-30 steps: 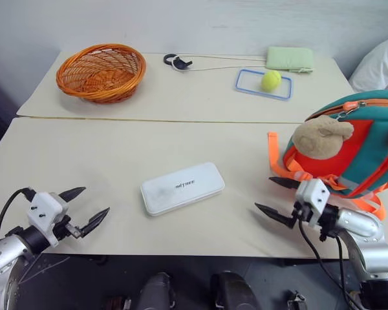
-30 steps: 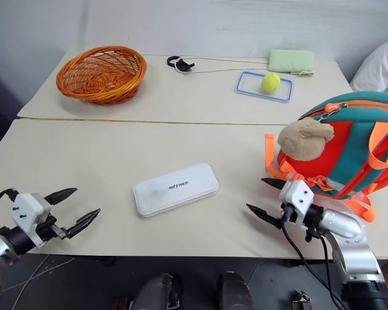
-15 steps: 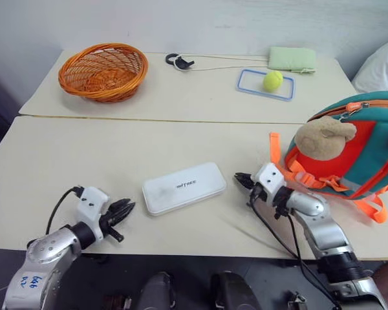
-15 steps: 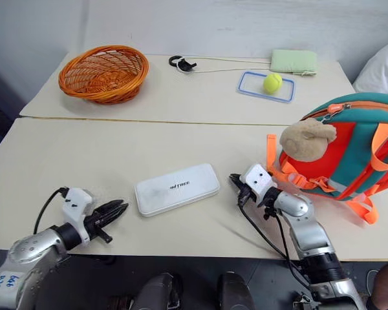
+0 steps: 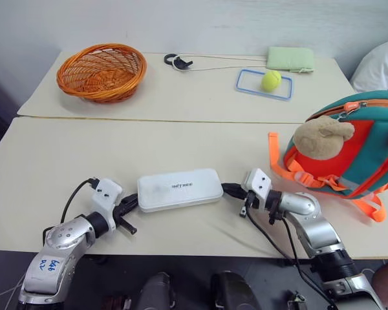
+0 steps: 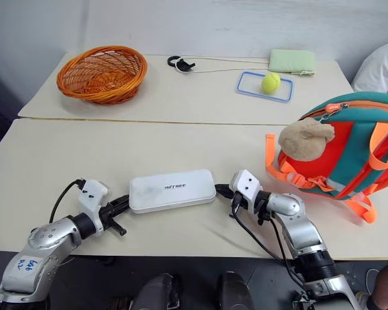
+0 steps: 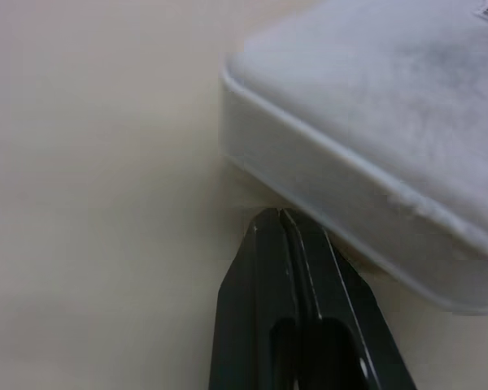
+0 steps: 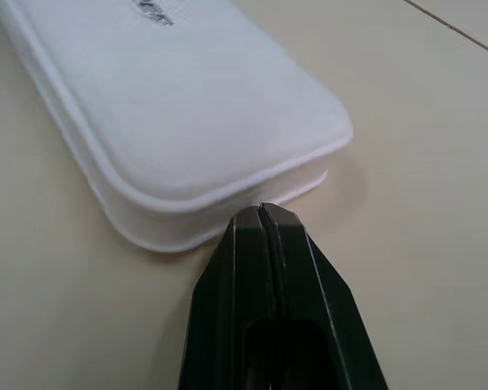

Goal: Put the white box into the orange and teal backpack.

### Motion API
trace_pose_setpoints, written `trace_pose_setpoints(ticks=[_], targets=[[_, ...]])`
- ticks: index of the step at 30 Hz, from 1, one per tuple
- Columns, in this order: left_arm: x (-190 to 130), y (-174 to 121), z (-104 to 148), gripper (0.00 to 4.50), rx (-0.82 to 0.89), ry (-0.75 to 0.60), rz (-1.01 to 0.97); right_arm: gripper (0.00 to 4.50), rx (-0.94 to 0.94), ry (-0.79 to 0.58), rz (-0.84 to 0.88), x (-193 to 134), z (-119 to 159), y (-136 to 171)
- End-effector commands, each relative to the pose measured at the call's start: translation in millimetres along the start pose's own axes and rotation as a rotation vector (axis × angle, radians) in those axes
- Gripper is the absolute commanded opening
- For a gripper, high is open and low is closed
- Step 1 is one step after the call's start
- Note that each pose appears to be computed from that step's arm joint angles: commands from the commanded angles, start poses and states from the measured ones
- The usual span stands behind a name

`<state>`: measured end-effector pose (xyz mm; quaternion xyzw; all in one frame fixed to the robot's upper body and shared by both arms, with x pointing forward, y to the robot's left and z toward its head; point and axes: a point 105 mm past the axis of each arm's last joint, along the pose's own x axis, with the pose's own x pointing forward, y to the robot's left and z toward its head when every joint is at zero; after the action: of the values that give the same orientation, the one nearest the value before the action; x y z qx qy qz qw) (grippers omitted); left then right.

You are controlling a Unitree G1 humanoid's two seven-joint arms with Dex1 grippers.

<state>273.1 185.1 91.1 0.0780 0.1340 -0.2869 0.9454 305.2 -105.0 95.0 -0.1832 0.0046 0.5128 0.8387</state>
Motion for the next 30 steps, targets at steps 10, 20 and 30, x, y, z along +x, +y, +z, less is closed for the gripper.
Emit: trace_pose_setpoints(ticks=[10,20,30], targets=[[-15,14,-7,0.03,0.035,0.038,-0.012,0.0,-0.02,0.064,0.014,-34,2,9],[-44,43,-6,0.03,-0.014,-0.029,0.116,0.0,-0.06,0.086,-0.064,-24,1,-11],[-9,18,8,0.03,-0.137,-0.133,0.04,0.0,-0.074,0.055,-0.033,1,9,-12]])
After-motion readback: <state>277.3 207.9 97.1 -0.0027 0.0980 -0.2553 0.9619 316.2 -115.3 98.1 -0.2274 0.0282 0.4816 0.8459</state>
